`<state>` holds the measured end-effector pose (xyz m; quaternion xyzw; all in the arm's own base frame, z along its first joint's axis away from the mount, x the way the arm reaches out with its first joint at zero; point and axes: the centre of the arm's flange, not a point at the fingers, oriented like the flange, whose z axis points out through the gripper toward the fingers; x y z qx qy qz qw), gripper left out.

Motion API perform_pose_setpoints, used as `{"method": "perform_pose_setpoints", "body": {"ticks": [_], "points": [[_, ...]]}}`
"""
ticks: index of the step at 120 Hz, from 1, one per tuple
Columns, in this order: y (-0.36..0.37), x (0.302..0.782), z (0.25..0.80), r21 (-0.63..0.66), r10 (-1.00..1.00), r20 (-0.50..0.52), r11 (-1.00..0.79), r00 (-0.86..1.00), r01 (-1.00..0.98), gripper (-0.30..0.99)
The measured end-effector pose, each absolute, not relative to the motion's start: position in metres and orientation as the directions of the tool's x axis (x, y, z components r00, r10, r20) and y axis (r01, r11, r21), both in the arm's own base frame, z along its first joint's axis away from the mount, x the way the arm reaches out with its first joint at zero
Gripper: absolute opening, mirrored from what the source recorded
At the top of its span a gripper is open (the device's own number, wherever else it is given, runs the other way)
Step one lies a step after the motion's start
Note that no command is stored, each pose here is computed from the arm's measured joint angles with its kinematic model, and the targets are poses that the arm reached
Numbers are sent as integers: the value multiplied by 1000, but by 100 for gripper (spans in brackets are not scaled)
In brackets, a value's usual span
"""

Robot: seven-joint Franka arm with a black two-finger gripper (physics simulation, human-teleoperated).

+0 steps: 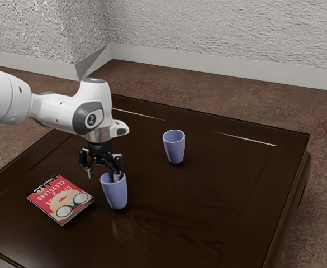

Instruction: Place the left cup onto the right cup

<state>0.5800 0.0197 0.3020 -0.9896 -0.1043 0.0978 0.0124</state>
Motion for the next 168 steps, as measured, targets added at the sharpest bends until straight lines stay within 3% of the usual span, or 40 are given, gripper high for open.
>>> {"method": "perform_pose_setpoints", "body": {"ticks": [23,47,78,105,134,168], "points": [[-3,584,306,-52,171,-159,-985,972,165,19],[-16,585,314,-47,161,-137,-987,977,156,-1],[-37,585,368,-33,142,-47,-990,989,140,-7],[-65,645,480,11,116,195,-993,974,116,-9],[-79,727,454,27,105,229,-994,968,101,-9],[-60,759,422,55,111,166,-993,980,103,-9]]}}
